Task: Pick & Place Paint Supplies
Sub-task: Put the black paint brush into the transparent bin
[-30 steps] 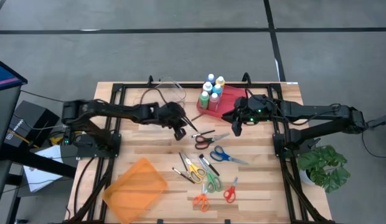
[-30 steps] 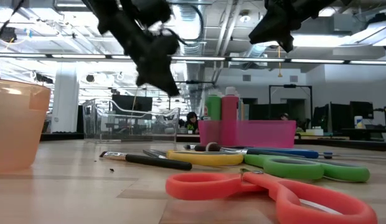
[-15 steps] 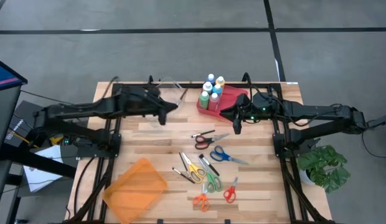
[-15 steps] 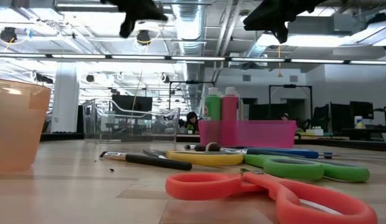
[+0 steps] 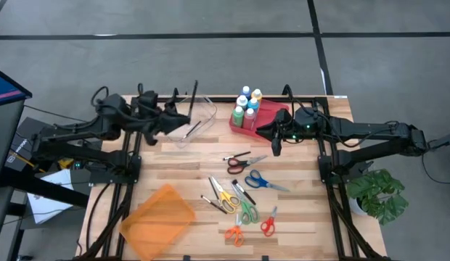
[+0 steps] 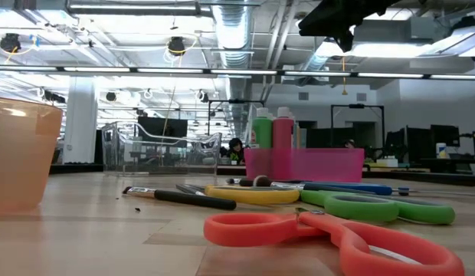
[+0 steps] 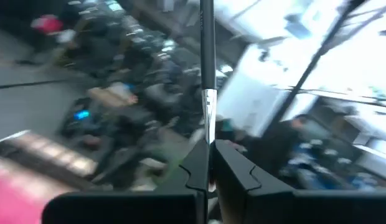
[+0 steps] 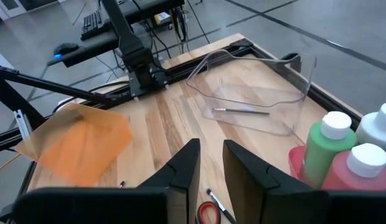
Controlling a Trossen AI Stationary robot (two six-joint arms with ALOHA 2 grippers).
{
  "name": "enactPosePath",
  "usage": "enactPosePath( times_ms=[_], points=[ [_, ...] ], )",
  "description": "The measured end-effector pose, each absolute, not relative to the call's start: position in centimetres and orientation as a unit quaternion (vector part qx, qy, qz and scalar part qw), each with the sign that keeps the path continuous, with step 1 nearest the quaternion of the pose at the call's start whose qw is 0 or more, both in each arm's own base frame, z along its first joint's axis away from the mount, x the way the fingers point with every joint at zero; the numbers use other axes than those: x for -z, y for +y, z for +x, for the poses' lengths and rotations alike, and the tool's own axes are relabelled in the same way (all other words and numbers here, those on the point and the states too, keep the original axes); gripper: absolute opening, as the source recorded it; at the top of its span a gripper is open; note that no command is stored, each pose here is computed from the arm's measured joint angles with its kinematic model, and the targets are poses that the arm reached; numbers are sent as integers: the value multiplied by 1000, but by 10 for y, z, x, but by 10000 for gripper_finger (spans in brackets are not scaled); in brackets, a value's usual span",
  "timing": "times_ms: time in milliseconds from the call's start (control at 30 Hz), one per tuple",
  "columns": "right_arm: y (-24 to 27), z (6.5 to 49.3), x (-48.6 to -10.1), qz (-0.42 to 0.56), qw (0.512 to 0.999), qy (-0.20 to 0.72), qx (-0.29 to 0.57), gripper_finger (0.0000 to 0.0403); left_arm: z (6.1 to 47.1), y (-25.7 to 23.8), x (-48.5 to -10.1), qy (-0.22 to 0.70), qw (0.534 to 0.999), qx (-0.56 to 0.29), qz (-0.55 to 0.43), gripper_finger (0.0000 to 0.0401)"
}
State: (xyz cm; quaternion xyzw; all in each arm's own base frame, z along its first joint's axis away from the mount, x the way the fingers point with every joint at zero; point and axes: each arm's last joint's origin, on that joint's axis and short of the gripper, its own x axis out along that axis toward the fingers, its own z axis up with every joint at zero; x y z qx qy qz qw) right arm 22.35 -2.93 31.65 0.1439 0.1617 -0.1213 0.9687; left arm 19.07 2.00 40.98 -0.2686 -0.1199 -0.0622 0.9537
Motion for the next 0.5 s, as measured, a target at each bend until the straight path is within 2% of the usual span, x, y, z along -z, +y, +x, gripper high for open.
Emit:
enactPosePath(
  times_ms=[300, 500],
  points=[
    [-29, 223, -316, 144, 969, 163, 121, 68, 185, 1, -429, -183, 928, 226, -233, 6],
    [-29, 224, -316, 144, 968, 163, 121, 68, 186, 0, -429, -189, 930, 206, -238, 6]
  ],
)
